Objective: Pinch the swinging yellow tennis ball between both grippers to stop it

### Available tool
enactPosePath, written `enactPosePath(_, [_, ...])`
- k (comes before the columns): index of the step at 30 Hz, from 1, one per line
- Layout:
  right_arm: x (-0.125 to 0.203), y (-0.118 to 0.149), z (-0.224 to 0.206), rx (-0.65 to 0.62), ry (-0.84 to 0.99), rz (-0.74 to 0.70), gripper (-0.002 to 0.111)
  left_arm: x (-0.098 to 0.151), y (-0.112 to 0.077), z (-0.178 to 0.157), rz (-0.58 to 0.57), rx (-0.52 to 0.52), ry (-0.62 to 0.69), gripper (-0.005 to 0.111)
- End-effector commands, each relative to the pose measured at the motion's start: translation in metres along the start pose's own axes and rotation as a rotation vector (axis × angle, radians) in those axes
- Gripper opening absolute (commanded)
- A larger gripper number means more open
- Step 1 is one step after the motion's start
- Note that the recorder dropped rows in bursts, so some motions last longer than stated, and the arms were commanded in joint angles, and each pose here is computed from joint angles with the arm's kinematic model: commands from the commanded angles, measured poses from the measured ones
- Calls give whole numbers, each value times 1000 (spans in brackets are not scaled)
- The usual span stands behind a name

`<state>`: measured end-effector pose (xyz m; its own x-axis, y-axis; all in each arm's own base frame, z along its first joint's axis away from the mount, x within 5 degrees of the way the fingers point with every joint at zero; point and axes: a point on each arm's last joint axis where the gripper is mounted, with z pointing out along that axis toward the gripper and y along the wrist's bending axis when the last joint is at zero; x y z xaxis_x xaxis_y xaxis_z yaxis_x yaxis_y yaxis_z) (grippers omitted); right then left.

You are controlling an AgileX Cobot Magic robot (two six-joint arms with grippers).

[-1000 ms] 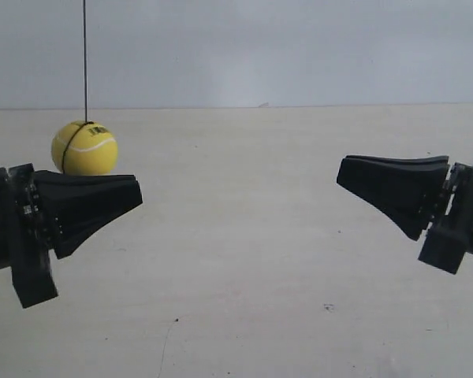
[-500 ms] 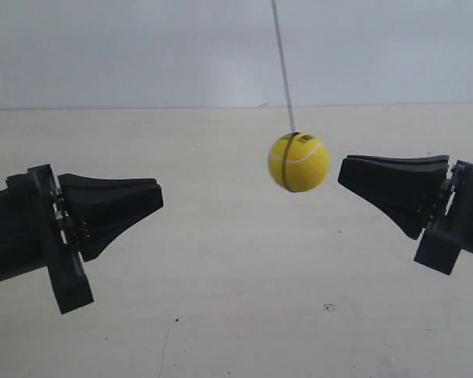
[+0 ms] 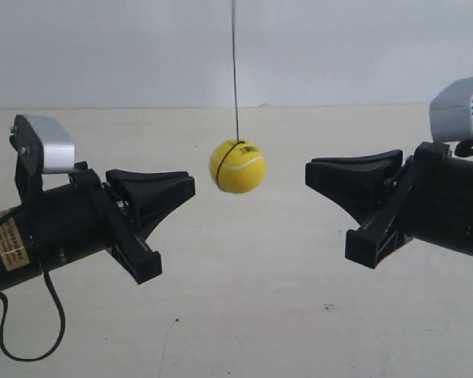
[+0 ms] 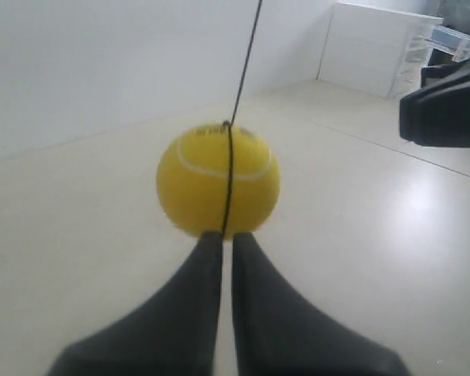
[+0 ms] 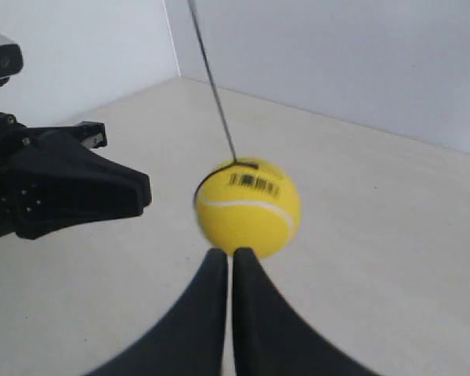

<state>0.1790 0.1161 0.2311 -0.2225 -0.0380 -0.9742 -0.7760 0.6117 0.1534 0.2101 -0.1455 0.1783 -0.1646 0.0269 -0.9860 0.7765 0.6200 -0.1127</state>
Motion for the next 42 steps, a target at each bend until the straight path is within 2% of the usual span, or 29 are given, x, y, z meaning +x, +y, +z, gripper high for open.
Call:
enactPosePath(1, [1, 2, 2, 11, 27, -10, 0, 8, 4, 5, -10, -25, 25, 5])
enactPosePath(13, [1, -3, 2, 66, 31, -28, 0, 12, 3, 6, -13, -7, 23, 5])
enactPosePath(18, [3, 0, 3, 35, 47, -7, 0, 14, -3, 6, -3, 64, 47, 5])
enactPosePath(22, [3, 2, 3, 21, 51, 7, 0, 14, -4, 6, 0, 71, 47, 5])
enactPosePath(27, [2, 10, 2, -68, 39, -3, 0, 13, -5, 6, 3, 80, 41, 5])
enactPosePath(34, [3, 11, 2, -79, 47, 8, 0, 9, -10, 6, -11, 134, -7, 5])
enactPosePath(42, [3, 10, 2, -71, 50, 11, 0, 5, -12, 12, -25, 107, -25, 5])
